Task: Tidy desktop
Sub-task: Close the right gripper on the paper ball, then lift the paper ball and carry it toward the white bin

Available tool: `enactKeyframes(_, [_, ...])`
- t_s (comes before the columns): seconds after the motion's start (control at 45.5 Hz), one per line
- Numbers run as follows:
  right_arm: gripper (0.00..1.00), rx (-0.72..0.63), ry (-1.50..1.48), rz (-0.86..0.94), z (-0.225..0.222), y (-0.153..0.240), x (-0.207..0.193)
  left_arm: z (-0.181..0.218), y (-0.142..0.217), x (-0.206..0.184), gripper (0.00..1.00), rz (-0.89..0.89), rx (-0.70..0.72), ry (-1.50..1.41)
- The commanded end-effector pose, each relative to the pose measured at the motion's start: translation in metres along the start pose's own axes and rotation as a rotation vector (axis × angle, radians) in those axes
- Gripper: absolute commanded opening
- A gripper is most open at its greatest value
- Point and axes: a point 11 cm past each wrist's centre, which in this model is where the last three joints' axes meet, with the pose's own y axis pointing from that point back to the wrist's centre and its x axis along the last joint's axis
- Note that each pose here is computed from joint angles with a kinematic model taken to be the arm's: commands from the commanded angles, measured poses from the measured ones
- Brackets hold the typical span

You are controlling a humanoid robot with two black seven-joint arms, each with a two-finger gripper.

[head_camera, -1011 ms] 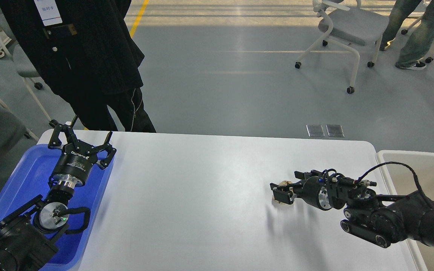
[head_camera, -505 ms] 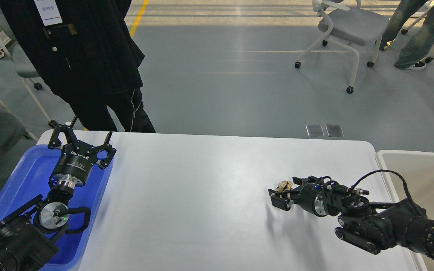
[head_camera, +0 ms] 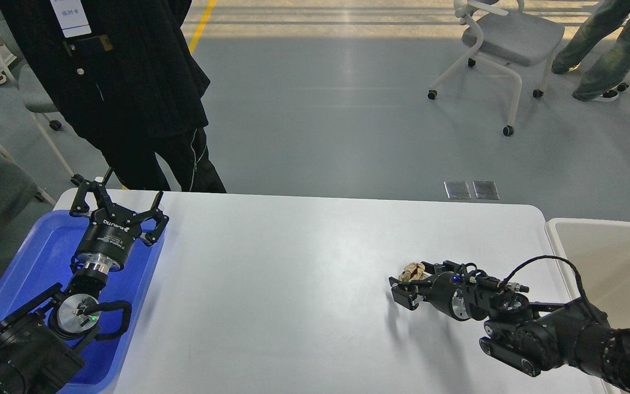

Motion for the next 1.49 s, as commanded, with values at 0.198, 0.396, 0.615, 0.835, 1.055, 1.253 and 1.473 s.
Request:
enactKeyframes(0.198, [0.00,-0.019,0.004,-0.003,0.006,-0.001,-0.001,0.000,0.000,0.000,1.00,0.000,0.000,0.000])
enactKeyframes(0.396, [0.00,0.013,-0.056,-0.008,0.000,0.000,0.015,0.000,0.000,0.000,1.00,0.000,0.000,0.000])
enactKeyframes(0.615, [0.00,0.053,-0.153,0.011,0.019,0.029,0.074,0.000,0.000,0.000,1.00,0.000,0.000,0.000])
enactKeyframes(0.835, [0.00,0.084,-0.180,-0.009,0.031,0.064,0.112,0.000,0.000,0.000,1.00,0.000,0.000,0.000])
enactKeyframes(1.055, [0.00,0.103,-0.198,0.008,0.037,0.103,0.140,0.000,0.000,0.000,1.00,0.000,0.000,0.000])
enactKeyframes(1.253, [0.00,0.070,-0.165,0.010,0.056,0.133,0.178,0.000,0.000,0.000,1.00,0.000,0.000,0.000])
enactKeyframes(1.473, [0.00,0.076,-0.125,0.023,0.056,0.157,0.214,0.000,0.000,0.000,1.00,0.000,0.000,0.000])
